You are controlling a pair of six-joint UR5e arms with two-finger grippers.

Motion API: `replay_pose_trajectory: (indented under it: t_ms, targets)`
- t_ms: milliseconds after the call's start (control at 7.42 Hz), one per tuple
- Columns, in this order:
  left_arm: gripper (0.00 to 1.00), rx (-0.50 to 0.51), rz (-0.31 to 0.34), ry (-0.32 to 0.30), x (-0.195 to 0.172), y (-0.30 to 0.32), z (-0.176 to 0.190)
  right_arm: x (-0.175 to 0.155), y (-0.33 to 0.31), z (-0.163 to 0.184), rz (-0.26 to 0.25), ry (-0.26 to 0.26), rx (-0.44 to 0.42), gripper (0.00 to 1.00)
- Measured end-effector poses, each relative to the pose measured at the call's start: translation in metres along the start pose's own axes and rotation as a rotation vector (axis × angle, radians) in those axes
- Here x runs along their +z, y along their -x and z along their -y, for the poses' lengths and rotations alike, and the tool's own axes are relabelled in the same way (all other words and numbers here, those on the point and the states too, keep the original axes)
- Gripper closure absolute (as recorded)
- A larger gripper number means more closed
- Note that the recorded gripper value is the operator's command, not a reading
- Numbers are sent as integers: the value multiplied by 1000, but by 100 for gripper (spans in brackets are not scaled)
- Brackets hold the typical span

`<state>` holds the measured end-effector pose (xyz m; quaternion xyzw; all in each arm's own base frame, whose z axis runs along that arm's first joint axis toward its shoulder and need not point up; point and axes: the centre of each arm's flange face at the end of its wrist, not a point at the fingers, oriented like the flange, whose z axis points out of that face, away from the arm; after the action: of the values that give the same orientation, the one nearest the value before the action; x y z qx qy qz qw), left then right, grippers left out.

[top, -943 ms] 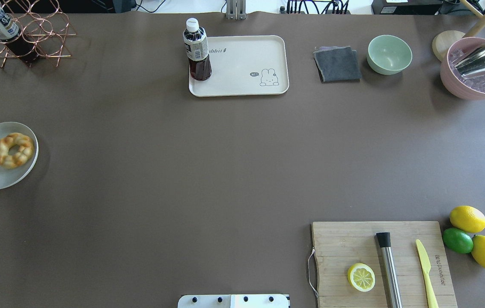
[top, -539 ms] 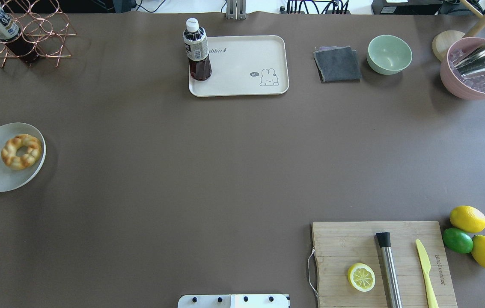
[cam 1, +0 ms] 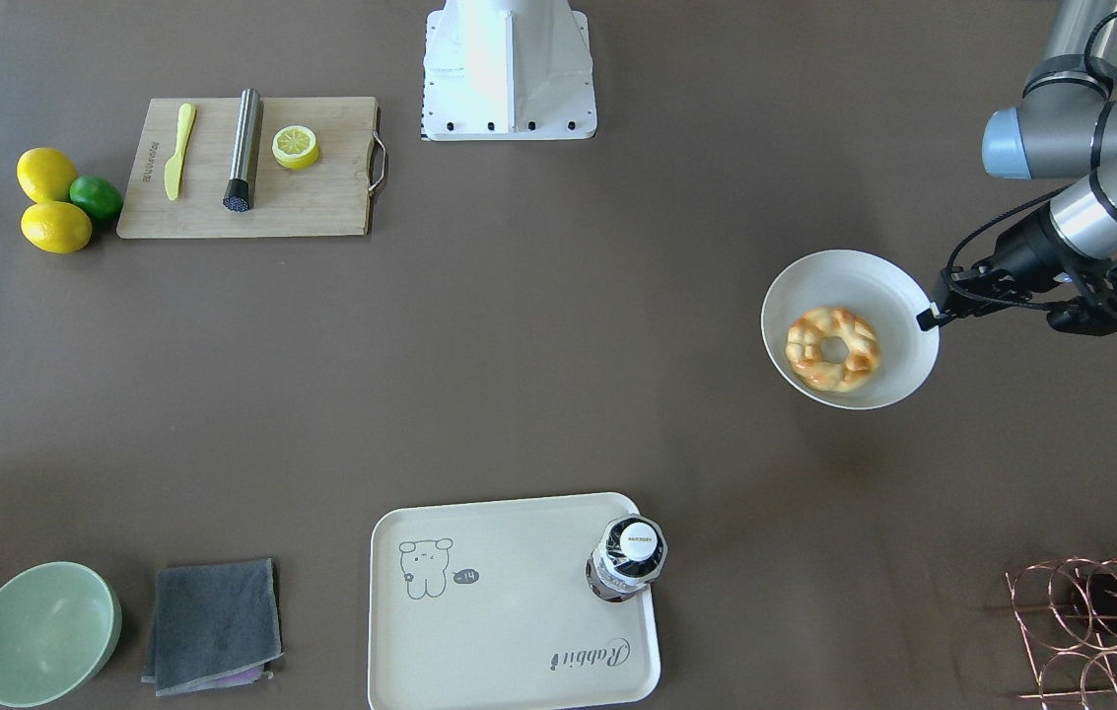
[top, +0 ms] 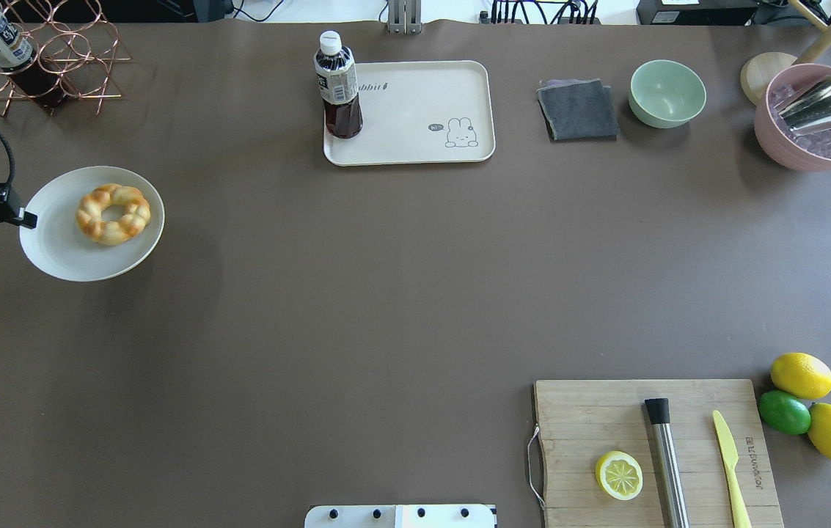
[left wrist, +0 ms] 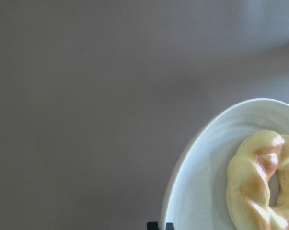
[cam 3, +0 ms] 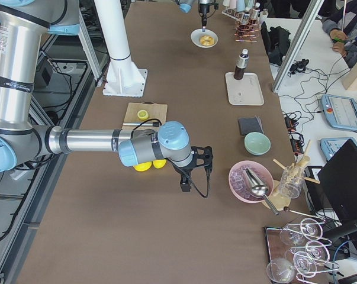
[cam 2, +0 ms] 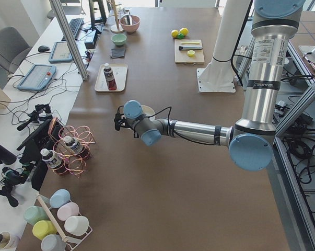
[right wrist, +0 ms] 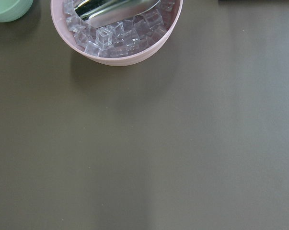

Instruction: Place donut on tray

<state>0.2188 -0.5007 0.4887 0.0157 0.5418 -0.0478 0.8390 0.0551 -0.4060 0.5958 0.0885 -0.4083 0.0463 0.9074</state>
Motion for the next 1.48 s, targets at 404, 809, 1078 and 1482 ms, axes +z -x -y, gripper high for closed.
replay_pose_trajectory:
  t_ms: [404,809,1078,1482]
  targets:
    - [100,-96,-70,30,26,-137,-54,31,62,5,51,-2,113,1]
    - [100,-193,-23,15,53,-289,-96,59,160,14,100,5,223,3]
    - [100,-234,4,-1,73,-373,-132,74,236,19,140,21,268,6]
    - [100,-277,4,-22,104,-453,-169,97,367,8,194,57,309,10]
